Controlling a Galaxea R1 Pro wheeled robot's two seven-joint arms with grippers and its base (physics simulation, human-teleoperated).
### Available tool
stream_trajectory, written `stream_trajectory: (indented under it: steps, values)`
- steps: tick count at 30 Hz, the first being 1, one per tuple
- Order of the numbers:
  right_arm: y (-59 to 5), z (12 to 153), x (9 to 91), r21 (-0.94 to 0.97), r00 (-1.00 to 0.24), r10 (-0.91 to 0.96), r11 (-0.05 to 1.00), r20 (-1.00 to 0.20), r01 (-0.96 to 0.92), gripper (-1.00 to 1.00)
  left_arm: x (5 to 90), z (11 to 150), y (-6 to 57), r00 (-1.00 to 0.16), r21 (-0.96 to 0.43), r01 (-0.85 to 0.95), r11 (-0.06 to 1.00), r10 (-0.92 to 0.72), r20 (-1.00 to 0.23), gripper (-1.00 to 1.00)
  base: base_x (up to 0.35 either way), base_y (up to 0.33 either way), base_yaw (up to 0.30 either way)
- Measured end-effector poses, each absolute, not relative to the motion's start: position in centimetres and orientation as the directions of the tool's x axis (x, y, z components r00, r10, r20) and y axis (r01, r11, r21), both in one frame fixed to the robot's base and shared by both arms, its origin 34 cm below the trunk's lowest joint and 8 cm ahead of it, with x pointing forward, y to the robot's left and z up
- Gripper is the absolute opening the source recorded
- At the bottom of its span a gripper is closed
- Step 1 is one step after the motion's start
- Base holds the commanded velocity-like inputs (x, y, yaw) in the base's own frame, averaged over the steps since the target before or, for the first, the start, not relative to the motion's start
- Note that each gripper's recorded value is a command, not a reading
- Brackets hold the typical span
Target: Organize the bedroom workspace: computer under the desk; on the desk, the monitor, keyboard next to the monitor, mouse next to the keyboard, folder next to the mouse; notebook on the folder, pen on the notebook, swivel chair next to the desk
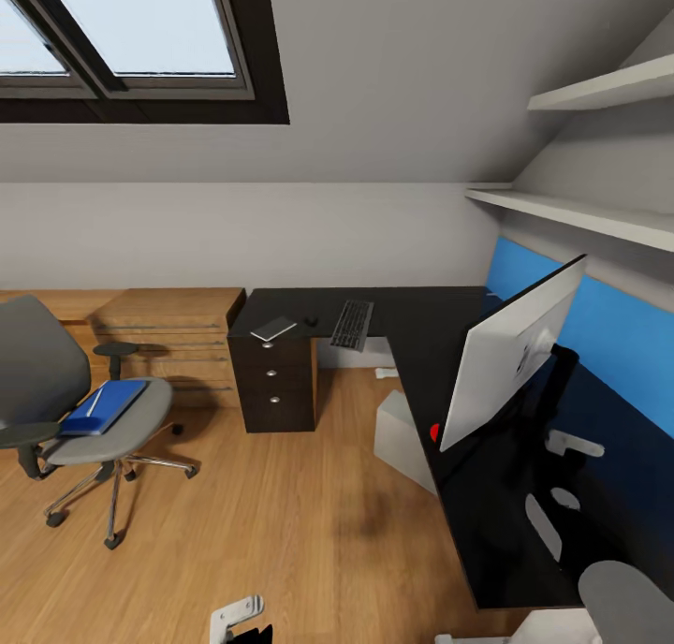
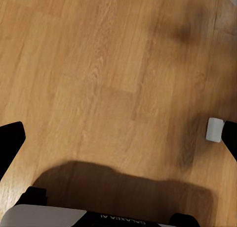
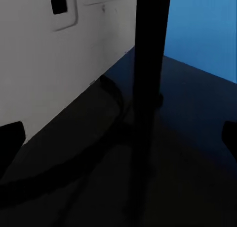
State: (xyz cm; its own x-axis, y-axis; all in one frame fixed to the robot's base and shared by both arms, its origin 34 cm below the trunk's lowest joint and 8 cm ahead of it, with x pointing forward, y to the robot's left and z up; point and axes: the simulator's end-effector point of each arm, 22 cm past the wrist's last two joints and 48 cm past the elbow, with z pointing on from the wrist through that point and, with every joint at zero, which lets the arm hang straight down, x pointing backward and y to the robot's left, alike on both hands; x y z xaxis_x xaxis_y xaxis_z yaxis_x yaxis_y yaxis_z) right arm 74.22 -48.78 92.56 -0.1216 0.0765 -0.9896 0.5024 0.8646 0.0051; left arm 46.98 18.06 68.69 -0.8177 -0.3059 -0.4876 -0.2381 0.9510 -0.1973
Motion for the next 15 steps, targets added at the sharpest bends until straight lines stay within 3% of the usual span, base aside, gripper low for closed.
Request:
stream_trajectory:
  steps: [7,8,15]
  values:
    - [-44.8,93.1,71.0,-0.003,-0.205,0.094,0.903,-0.974,0.429,1.00,47.0,68.7,18.1,-0.817,-0.197,-0.239,0.951,-0.306,-0.489,1.00,0.005,0.005,0.000]
    - [-42.3,92.2,69.2,-0.005,-0.310,0.136,0.909,-0.941,0.416,1.00,47.0,68.7,18.1,-0.816,-0.197,-0.239,0.951,-0.307,-0.490,1.00,0.066,0.067,0.000]
    - [-41.1,90.8,66.9,-0.055,-0.440,0.165,0.895,-0.883,0.444,1.00,47.0,68.8,18.1,-0.815,-0.197,-0.238,0.951,-0.306,-0.492,1.00,0.164,0.162,0.000]
